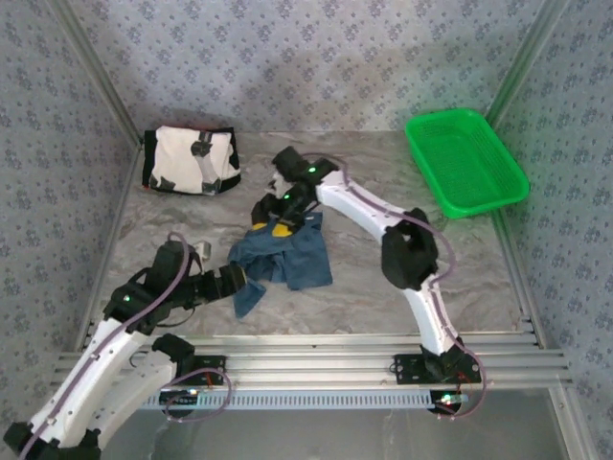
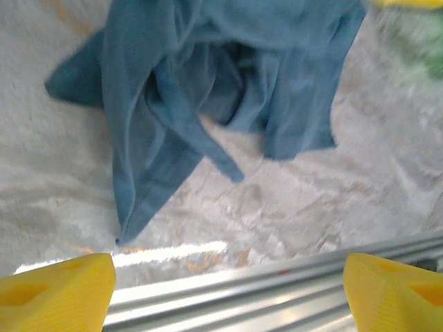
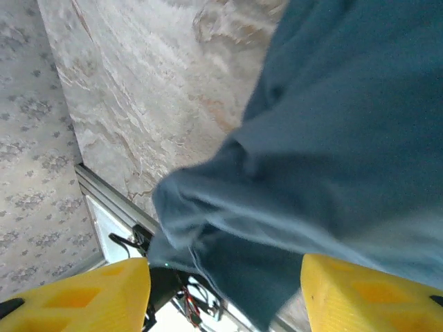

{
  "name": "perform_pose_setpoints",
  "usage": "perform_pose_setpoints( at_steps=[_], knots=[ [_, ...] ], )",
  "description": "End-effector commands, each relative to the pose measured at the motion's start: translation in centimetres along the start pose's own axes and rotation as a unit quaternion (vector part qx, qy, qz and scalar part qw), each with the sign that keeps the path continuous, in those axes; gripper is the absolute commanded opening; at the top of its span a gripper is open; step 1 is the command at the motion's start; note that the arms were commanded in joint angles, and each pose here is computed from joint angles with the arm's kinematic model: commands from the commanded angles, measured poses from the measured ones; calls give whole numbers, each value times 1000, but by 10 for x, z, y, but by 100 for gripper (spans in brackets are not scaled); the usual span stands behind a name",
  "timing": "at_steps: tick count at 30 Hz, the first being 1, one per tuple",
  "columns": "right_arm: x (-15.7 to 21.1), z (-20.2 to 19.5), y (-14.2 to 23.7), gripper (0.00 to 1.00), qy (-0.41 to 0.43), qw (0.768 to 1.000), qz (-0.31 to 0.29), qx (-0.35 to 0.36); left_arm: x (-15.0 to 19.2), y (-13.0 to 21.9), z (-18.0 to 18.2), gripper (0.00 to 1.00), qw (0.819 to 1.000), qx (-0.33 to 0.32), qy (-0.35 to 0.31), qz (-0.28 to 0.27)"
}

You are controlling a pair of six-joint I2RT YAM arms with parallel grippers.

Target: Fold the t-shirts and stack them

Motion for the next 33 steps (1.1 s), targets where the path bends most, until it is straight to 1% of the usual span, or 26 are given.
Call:
perform_pose_setpoints(
  at_steps=[1, 3, 5, 8, 11, 13, 15, 16, 18, 22, 23, 24, 27, 30, 32, 33],
  knots=[
    [9, 5, 41, 69, 42, 998, -42, -23, 15, -13, 24, 81, 995, -90, 37, 28],
    [17, -5, 56, 73, 39, 997, -59, -27, 20, -20, 33, 78, 992, -113, 55, 34],
    [26, -16, 69, 75, 33, 996, -73, -32, 24, -26, 39, 73, 990, -119, 73, 36],
    [38, -35, 81, 78, 23, 995, -90, -36, 25, -35, 45, 70, 988, -126, 78, 34],
    [51, -51, 82, 81, 13, 995, -93, -42, 23, -53, 39, 69, 991, -102, 75, 35],
    [58, -58, 83, 82, 31, 993, -101, -44, 22, -67, 35, 68, 993, -75, 84, 35],
    [65, -70, 81, 83, 25, 993, -108, -46, 20, -75, 32, 66, 994, -59, 93, 29],
    [72, -80, 75, 83, 14, 993, -104, -47, 19, -78, 33, 64, 993, -61, 92, 27],
    [82, -87, 71, 84, 8, 994, -99, -46, 17, -82, 35, 61, 993, -68, 90, 22],
    [106, -103, 57, 83, -12, 997, -68, -36, 13, -94, 35, 55, 994, -61, 84, 11],
    [112, -107, 54, 83, -17, 997, -62, -34, 12, -96, 34, 52, 995, -58, 82, 9],
    [117, -110, 51, 82, -21, 998, -55, -33, 11, -98, 34, 47, 995, -60, 81, 7],
    [133, -118, 41, 79, -45, 998, -34, -29, 7, -100, 37, 26, 995, -68, 79, -5],
    [146, -125, 29, 77, -62, 998, -13, -21, 4, -102, 34, 11, 995, -64, 78, -10],
    [155, -132, 23, 75, -71, 997, 2, -3, 2, -100, 31, 0, 995, -63, 73, -11],
    [158, -136, 19, 73, -77, 997, 8, 5, 2, -98, 30, 0, 996, -62, 70, -11]
  ],
)
Point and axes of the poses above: each hand's point on the last joint's axis, 136 mm out from that joint toward the fingers, its own y axis back along the fingers, its own z axis along the line the jaws close on, x = y × z, the point moved 4 cm from there along y, back along the fingers, and after that the axes turned 7 degrees about y, right-handed, at the moved point
